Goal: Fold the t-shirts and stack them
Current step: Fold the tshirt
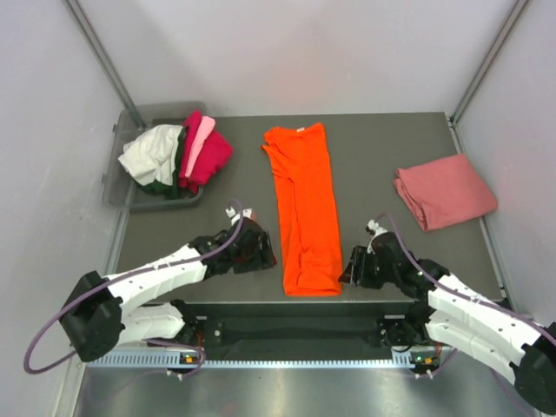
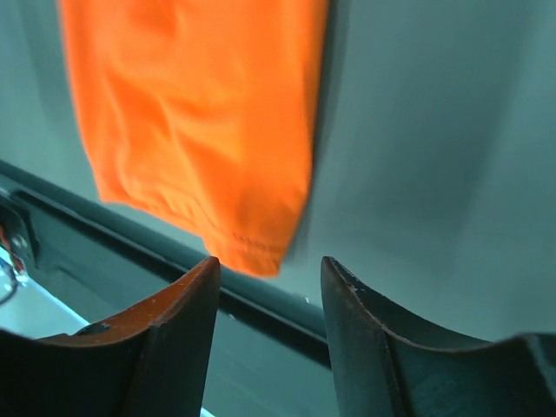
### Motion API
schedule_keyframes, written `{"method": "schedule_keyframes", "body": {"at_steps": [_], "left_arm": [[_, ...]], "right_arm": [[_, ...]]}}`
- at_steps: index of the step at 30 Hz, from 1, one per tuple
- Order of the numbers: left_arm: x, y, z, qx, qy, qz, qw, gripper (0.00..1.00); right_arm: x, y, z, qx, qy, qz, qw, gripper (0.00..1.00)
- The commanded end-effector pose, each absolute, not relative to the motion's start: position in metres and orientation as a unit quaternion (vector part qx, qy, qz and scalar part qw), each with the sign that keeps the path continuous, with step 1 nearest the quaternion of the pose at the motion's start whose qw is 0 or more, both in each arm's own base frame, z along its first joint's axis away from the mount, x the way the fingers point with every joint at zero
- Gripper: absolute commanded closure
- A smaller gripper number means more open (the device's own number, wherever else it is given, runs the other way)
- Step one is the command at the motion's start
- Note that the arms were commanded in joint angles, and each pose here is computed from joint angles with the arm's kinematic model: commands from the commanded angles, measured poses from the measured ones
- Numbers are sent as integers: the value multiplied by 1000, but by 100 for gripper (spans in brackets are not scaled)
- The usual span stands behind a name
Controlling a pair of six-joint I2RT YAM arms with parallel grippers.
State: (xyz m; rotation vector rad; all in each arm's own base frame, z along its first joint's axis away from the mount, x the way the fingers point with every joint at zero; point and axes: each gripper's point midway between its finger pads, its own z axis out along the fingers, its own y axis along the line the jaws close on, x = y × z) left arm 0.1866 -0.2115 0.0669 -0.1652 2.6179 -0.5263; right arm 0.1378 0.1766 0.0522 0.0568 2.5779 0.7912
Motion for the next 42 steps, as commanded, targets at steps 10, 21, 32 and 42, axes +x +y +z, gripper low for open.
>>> {"method": "schedule_keyframes", "body": {"at_steps": [10, 21, 32, 42], "left_arm": [[160, -266, 55, -107, 929, -268, 230, 37], [154, -277, 35, -112, 936, -260, 208, 51], [132, -289, 21, -112, 942, -262, 179, 61], [117, -280, 7, -137, 945, -247, 166, 100]], "right_arm": [[130, 196, 36, 28, 938, 281, 203, 48], [134, 197, 38, 16, 943, 263, 201, 100], [115, 176, 30, 18, 949, 248, 196, 100], [113, 165, 27, 36, 951, 231, 202, 100]]}}
